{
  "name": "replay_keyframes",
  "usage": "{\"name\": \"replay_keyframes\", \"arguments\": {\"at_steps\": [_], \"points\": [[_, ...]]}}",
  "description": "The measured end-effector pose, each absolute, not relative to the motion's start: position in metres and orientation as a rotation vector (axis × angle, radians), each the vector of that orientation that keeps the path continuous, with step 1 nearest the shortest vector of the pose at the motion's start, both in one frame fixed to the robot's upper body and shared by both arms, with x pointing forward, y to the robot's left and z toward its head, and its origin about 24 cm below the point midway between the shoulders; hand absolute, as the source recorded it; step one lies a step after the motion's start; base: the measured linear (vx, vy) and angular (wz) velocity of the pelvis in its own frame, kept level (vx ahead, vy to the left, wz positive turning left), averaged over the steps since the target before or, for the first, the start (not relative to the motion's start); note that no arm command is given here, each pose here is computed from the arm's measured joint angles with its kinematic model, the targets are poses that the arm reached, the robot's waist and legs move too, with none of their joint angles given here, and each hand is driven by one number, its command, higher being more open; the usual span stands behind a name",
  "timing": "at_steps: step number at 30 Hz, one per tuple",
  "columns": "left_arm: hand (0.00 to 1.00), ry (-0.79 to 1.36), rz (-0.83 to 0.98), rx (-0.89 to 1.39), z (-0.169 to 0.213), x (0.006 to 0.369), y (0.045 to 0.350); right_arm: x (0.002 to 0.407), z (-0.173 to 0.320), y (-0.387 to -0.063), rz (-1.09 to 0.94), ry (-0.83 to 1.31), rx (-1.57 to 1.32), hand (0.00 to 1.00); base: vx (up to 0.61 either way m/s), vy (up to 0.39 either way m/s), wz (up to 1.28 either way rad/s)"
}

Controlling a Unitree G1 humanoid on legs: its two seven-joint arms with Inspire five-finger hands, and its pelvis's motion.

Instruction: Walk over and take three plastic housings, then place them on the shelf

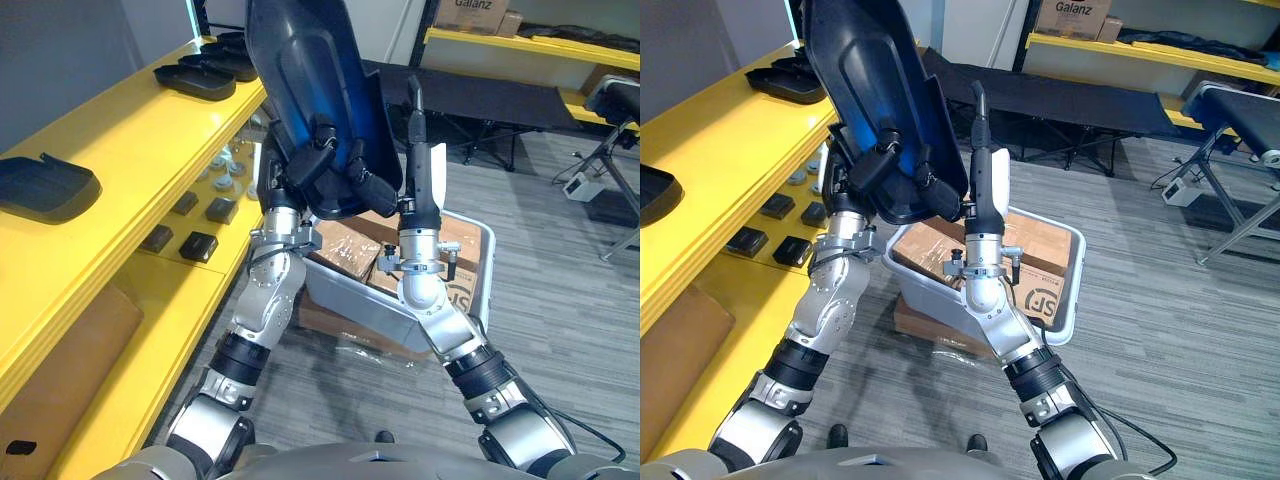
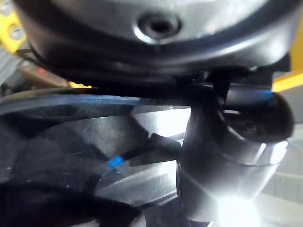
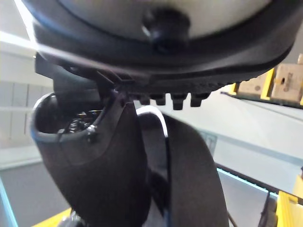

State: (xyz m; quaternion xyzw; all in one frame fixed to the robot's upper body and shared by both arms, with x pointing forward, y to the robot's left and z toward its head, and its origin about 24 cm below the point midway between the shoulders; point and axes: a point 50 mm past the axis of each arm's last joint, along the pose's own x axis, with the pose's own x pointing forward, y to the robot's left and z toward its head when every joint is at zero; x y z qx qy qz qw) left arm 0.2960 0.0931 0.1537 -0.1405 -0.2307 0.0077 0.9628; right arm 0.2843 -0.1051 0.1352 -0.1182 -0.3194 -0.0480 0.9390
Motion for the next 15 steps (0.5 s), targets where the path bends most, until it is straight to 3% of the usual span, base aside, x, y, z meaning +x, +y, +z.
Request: {"name": "replay_keyframes", "arguments": {"at_steps": [6,15], "points": [[0.00,-0.598,0.287,-0.062,0.166,0.289,0.132,0.277,0.130,-0.122,0.080,-0.526,-0.013,1.00,0.00,0.000,0.00],[0.00,-0.513,0.383,0.209,0.140,0.282,0.146,0.256,0.140,-0.112,0.571,-0.484,0.452,1.00,0.00,0.000,0.00]]}}
